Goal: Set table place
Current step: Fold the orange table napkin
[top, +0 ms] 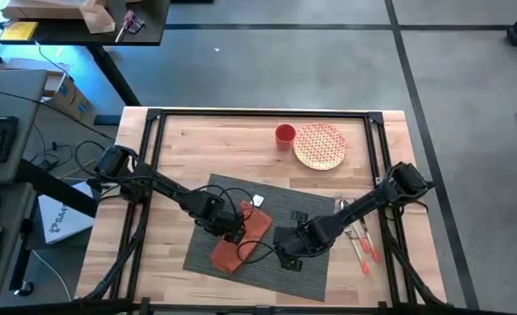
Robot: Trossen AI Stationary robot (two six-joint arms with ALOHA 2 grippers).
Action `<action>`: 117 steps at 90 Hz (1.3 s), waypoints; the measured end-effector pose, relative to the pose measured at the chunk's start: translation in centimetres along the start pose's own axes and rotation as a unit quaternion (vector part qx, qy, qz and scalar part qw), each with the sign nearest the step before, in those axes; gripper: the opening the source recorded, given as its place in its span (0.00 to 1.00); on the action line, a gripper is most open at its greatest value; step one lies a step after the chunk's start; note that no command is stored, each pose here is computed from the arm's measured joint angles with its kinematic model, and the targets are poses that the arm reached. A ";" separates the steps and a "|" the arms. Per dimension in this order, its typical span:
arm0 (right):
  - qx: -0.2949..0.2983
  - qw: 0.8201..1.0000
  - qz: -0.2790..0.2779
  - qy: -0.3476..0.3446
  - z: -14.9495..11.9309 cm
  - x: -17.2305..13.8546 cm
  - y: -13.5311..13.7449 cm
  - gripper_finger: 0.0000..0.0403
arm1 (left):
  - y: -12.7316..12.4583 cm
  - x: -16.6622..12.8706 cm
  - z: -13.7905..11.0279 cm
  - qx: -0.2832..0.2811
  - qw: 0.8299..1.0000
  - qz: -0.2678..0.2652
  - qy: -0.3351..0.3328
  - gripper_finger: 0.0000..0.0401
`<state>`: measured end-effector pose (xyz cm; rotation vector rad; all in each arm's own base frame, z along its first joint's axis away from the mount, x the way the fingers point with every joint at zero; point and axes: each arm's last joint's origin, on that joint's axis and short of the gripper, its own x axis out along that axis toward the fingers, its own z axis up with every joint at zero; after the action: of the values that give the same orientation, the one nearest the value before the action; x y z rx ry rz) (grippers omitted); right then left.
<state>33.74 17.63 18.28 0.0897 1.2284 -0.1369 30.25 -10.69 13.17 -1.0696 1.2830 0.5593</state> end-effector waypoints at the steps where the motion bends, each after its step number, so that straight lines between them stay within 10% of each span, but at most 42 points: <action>1: 0.001 1.000 0.000 0.000 0.0 0.0 0.0 0.00 | 0.0 0.1 0.0 0.000 1.000 -0.001 -0.001 0.42; 22: 0.005 1.000 -0.002 -0.001 0.0 0.0 0.0 0.00 | -0.1 0.2 0.3 0.018 0.999 0.002 -0.040 0.04; 74: 0.014 1.000 -0.011 0.010 -0.2 0.0 -0.2 0.00 | 4.4 -9.3 -1.5 -0.038 0.988 0.102 -0.109 0.00; 117: 0.009 1.000 -0.023 0.007 -0.2 0.0 -0.3 0.00 | 2.8 -6.4 -2.6 -0.096 0.972 -0.195 -0.089 0.00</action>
<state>33.46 17.39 18.22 0.0781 1.2435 -0.1864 25.00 -10.34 18.50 -1.3602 0.8448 0.4715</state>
